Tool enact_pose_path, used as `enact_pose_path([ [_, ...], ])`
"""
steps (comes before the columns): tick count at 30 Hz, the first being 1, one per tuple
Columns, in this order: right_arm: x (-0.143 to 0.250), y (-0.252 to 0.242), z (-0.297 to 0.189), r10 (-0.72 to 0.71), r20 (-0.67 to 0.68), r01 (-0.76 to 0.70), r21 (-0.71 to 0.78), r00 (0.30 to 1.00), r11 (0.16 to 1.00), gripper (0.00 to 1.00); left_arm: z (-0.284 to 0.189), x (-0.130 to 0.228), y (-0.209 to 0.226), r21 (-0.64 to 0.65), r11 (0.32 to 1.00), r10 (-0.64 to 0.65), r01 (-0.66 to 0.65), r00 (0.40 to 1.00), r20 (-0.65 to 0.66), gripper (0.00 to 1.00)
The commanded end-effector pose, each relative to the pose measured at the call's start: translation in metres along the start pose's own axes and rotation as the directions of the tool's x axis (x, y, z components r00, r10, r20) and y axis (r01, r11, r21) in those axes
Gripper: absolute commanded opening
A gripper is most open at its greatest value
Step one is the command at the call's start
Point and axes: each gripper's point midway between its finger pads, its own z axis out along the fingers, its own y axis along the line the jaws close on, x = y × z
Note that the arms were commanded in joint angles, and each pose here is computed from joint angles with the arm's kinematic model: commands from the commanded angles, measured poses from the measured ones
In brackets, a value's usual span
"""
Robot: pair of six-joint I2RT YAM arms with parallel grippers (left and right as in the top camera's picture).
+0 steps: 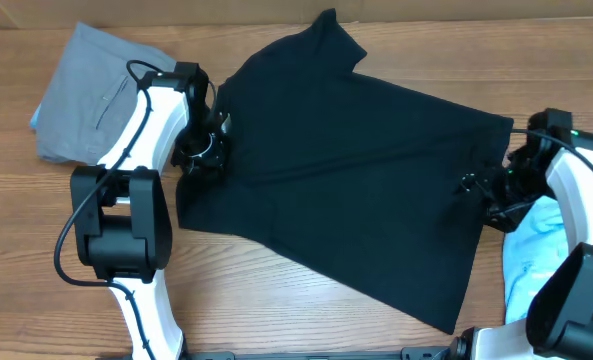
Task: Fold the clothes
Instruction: 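Grasp the T-shirt's left sleeve and right hem corner with both grippers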
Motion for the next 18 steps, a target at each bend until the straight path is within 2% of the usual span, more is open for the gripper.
enact_pose_path([
  [1,-0.003,-0.005,0.0,0.019,0.005,-0.019,0.004,1.0,1.0,0.77,-0.002,-0.004,0.008,-0.023,1.0,-0.015,0.015,1.0,0.008,0.36],
  [4,-0.002,-0.005,0.0,0.02,0.002,-0.02,0.005,1.0,1.0,0.77,0.0,-0.005,0.009,-0.025,1.0,-0.006,0.007,1.0,0.016,0.07],
  [5,-0.002,-0.005,0.0,0.02,0.001,-0.02,0.006,1.0,1.0,0.77,0.001,-0.006,0.009,-0.025,1.0,-0.004,0.004,1.0,0.019,0.04],
  [7,-0.001,-0.005,0.0,0.021,-0.001,-0.02,0.007,1.0,1.0,0.77,0.002,-0.007,0.009,-0.026,1.0,-0.003,0.004,1.0,0.022,0.05],
  [11,0.0,-0.006,0.0,0.021,-0.004,-0.021,0.008,1.0,1.0,0.79,0.007,-0.009,0.014,-0.048,0.999,-0.005,0.007,0.999,0.033,0.5],
  [14,0.0,-0.006,0.0,0.02,-0.004,-0.02,0.009,1.0,1.0,0.79,0.013,-0.007,0.014,-0.043,0.999,-0.006,0.007,1.0,0.028,0.5],
  [16,0.0,-0.006,0.0,0.017,-0.004,-0.017,0.009,1.0,1.0,0.79,0.018,-0.005,0.011,-0.021,1.0,-0.007,0.007,1.0,0.024,0.46],
  [18,0.0,-0.006,0.0,0.017,-0.004,-0.017,0.009,1.0,1.0,0.79,0.021,-0.002,0.006,0.009,1.0,-0.008,0.008,1.0,0.015,0.29],
])
